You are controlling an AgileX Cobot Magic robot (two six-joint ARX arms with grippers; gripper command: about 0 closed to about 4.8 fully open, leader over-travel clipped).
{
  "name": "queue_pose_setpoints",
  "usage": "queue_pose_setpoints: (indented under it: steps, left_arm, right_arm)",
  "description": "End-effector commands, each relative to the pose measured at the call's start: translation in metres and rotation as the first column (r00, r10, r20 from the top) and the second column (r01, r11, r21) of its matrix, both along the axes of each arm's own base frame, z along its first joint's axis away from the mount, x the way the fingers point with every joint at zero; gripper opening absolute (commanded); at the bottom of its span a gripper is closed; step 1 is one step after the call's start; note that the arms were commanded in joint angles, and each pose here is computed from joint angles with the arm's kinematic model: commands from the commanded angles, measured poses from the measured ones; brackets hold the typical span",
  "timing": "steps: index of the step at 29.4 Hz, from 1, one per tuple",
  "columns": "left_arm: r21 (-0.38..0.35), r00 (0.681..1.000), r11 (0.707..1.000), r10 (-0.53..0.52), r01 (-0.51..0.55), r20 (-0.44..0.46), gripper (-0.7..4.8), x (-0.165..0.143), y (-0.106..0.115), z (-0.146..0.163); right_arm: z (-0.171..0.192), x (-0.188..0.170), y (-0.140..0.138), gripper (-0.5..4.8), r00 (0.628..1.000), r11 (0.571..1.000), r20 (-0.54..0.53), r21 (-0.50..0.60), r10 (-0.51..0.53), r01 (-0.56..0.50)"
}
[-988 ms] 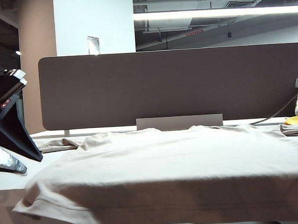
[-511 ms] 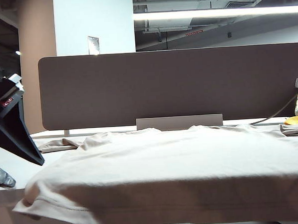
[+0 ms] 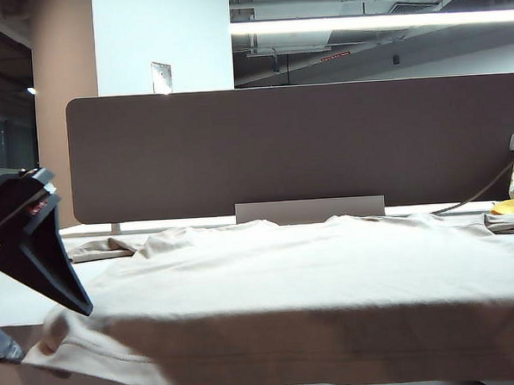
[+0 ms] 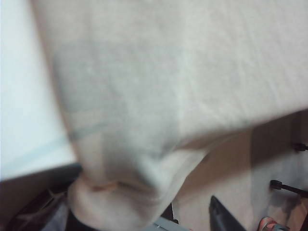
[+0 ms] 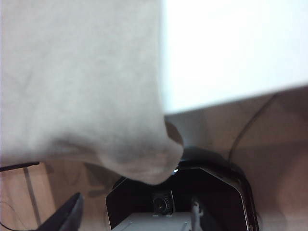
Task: Fold the bottom side of the T-shirt horizontally towards the center, about one-third of the way, then fold the sleeve back towards the center, creating a straight line along the edge of the T-shirt, and finally fold the bottom of the T-shirt up towards the top, creating a neat rectangle.
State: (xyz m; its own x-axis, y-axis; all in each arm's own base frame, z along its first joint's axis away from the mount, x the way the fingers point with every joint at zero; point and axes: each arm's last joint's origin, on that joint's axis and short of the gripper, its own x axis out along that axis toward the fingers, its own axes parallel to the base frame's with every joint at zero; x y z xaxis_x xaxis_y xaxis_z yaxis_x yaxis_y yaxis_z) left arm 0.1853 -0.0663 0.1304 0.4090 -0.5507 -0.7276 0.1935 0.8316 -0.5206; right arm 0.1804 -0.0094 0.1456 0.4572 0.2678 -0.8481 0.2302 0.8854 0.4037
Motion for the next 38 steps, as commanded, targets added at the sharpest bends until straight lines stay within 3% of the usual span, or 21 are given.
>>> queue_pose_setpoints:
  steps: [1, 8, 17, 29, 33, 36, 38]
  left_arm:
    - [-0.014, 1.0, 1.0, -0.003, 0.003, 0.024, 3.77, 0.003, -0.001, 0.002]
    - [-0.015, 0.999, 1.0, 0.0, 0.001, 0.041, 3.77, 0.006, -0.002, 0.002]
    - [-0.005, 1.0, 1.0, 0.003, -0.002, 0.02, 3.69, 0.008, -0.003, -0.005]
    - [-0.013, 0.999, 1.0, -0.011, 0.012, 0.046, 1.01, 0.013, -0.004, -0.008]
    - [-0.021, 0.998, 0.999, -0.022, 0.024, 0.064, 0.46, 0.014, -0.005, -0.007]
    - [-0.042, 0.997, 0.998, -0.037, 0.04, 0.071, -0.06, 0.014, -0.005, -0.006]
    - [-0.048, 0.997, 0.998, -0.041, 0.045, 0.071, -0.06, 0.014, -0.006, -0.006]
  right_arm:
    - [-0.004, 0.006, 0.0, 2.84, 1.0, 1.0, 0.01, 0.018, 0.005, -0.005]
    - [-0.025, 0.014, 0.0, 2.84, 0.997, 0.998, -0.073, 0.062, 0.023, -0.019]
    - [-0.032, 0.018, 0.0, 2.64, 0.997, 0.997, -0.076, 0.068, 0.027, -0.022]
    - [-0.031, 0.021, 0.0, 0.58, 0.998, 0.998, -0.042, 0.056, 0.041, -0.039]
    - [-0.03, 0.022, 0.0, -0.05, 0.998, 0.998, -0.027, 0.049, 0.051, -0.05]
    - [-0.03, 0.023, 0.0, -0.05, 0.998, 0.997, -0.015, 0.053, 0.054, -0.053]
    - [-0.029, 0.023, 0.0, -0.05, 0.998, 0.997, -0.013, 0.059, 0.057, -0.057]
